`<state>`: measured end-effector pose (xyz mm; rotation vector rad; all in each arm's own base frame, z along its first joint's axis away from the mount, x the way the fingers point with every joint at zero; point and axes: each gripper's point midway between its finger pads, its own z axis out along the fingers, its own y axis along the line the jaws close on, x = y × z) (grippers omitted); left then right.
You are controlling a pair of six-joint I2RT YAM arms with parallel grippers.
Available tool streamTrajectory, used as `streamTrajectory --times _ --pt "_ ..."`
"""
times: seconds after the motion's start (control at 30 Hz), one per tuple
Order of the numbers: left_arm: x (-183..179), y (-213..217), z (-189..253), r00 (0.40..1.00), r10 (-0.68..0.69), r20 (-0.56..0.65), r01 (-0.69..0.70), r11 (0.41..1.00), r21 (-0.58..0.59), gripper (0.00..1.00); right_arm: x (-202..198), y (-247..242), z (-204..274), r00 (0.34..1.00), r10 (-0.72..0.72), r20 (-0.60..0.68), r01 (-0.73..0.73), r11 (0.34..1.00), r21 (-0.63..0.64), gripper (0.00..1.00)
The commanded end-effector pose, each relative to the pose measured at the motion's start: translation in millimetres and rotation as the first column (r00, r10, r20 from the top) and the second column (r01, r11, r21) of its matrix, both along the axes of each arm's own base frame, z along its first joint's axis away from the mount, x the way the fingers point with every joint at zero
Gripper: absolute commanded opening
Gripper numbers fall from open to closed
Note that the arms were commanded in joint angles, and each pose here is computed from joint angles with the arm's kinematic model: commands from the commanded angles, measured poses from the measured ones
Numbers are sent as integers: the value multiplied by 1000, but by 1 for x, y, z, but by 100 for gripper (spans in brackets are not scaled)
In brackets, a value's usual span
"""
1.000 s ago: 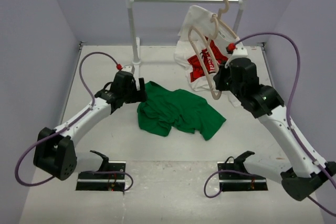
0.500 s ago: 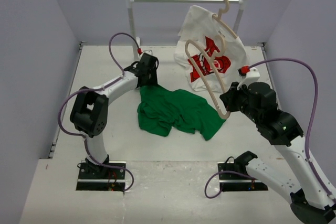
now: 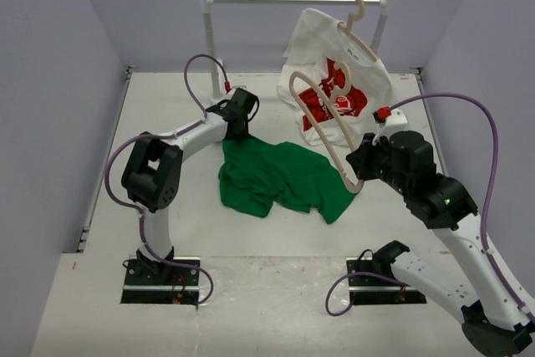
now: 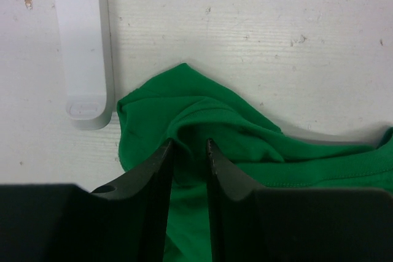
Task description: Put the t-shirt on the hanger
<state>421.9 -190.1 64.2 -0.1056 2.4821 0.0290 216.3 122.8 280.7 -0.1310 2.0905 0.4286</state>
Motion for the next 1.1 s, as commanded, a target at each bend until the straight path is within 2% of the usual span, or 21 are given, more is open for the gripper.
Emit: streamTrajectory --times 0.0,0.03,0.1,0.23,0.3,0.37,0.4,0.63,0.73,0.87,1.07 --pt "3 6 16 999 27 38 -27 1000 13 36 2 7 14 998 28 51 -30 999 40 0" --pt "2 6 16 999 27 36 -27 1000 12 41 1 7 14 998 28 52 -31 999 41 0" --pt "0 6 18 999 25 40 -26 1000 6 43 1 7 13 998 28 49 -30 999 42 0" --pt "0 5 17 999 19 38 -19 1000 2 38 1 8 13 998 33 49 -35 998 44 0" --pt "-1 3 15 999 13 31 -13 1000 -7 24 0 7 14 998 32 52 -34 998 45 0" --pt "-2 3 15 1000 12 29 -12 1000 -7 4 0 7 14 998 33 52 -35 998 43 0" --pt "-2 4 19 999 14 36 -14 1000 -9 1 0 7 13 998 34 50 -36 999 40 0" --pt "3 3 78 989 -37 140 41 999 -27 0 -10 15 5 992 119 48 -121 992 37 0" --pt "3 -10 110 972 -152 177 163 985 -52 0 -25 29 4 971 236 47 -238 969 60 0" --pt "1 -13 143 951 -235 201 257 963 -87 0 -48 48 0 913 406 53 -409 908 94 0" --pt "-7 -15 152 945 -274 180 297 948 -118 0 -52 45 -10 896 435 86 -440 897 49 0"
